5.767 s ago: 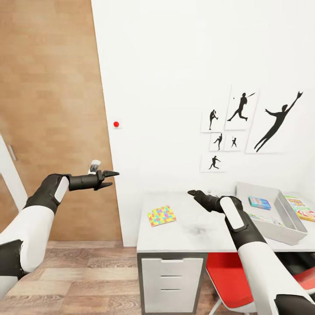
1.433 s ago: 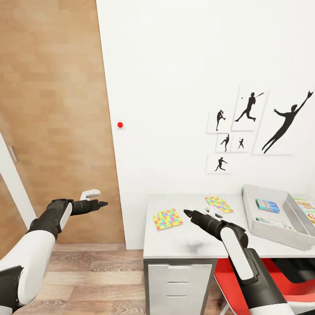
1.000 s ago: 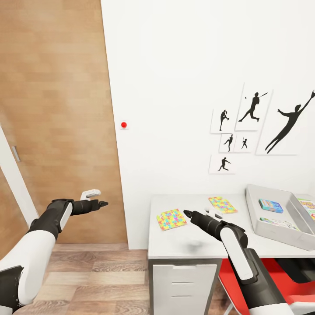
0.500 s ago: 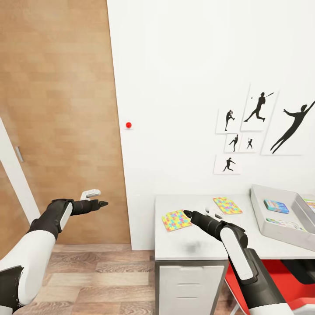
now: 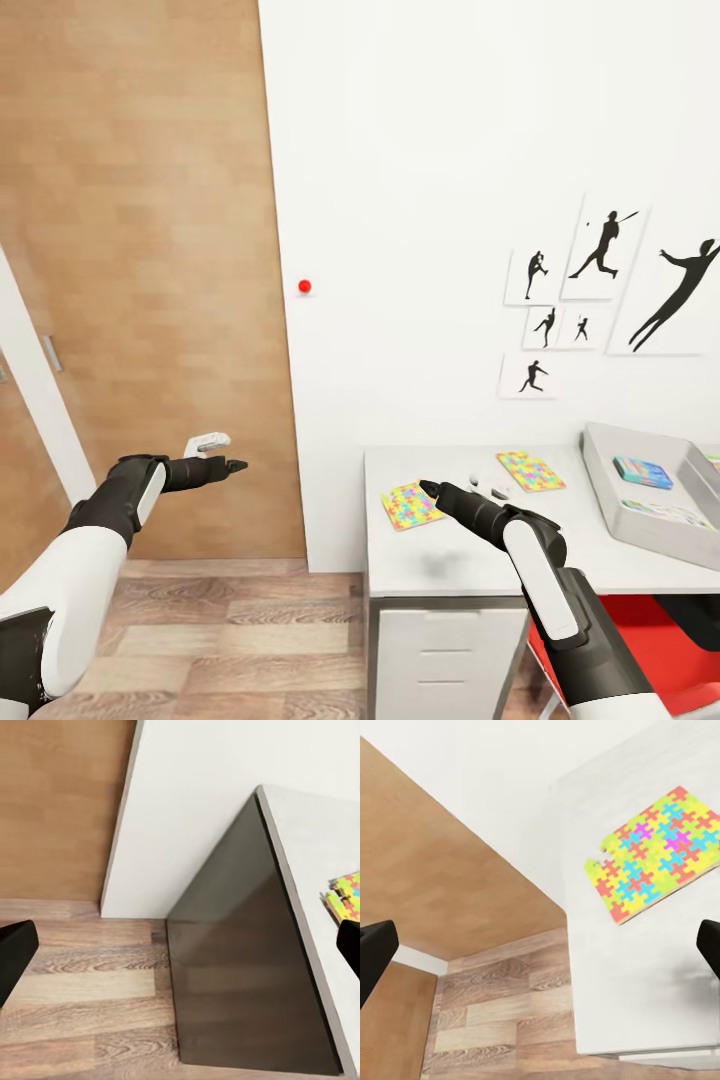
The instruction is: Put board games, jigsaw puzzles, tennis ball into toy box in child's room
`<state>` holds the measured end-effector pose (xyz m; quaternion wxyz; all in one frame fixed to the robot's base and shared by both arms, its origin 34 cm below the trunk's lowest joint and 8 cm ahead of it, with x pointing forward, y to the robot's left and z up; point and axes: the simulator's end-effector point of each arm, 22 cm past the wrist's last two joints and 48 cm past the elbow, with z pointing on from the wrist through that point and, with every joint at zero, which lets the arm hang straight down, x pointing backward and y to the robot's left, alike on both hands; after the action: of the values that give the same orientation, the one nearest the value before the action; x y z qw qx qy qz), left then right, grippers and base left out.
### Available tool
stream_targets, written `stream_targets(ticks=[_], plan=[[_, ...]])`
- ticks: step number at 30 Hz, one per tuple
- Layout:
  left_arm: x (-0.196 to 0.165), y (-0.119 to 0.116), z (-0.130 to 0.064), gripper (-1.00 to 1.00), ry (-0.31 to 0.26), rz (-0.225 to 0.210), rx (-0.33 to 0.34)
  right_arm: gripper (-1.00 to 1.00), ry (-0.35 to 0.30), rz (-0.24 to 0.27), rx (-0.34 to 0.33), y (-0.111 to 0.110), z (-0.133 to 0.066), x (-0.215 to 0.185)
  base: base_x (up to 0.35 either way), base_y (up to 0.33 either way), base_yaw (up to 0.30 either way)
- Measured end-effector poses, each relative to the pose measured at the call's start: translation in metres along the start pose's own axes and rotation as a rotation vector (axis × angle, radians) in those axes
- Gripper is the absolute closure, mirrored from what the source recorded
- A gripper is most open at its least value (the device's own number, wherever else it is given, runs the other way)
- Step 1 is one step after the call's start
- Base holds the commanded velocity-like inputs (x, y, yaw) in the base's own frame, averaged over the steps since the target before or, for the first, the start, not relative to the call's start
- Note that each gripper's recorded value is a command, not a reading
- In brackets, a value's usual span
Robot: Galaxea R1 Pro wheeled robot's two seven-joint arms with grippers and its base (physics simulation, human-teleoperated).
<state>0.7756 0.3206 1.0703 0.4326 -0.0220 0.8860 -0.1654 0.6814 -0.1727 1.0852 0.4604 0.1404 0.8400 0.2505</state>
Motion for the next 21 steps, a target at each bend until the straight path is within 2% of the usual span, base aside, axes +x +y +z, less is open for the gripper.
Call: stream_targets(ticks=[21], plan=[[0.0002,0.0004,0.0002,-1.0,0.001,0.0,-0.001,-1.0,0.001,0.003,-0.003,0.001,0.0002,0.0005,0.041,0.041,0.0]])
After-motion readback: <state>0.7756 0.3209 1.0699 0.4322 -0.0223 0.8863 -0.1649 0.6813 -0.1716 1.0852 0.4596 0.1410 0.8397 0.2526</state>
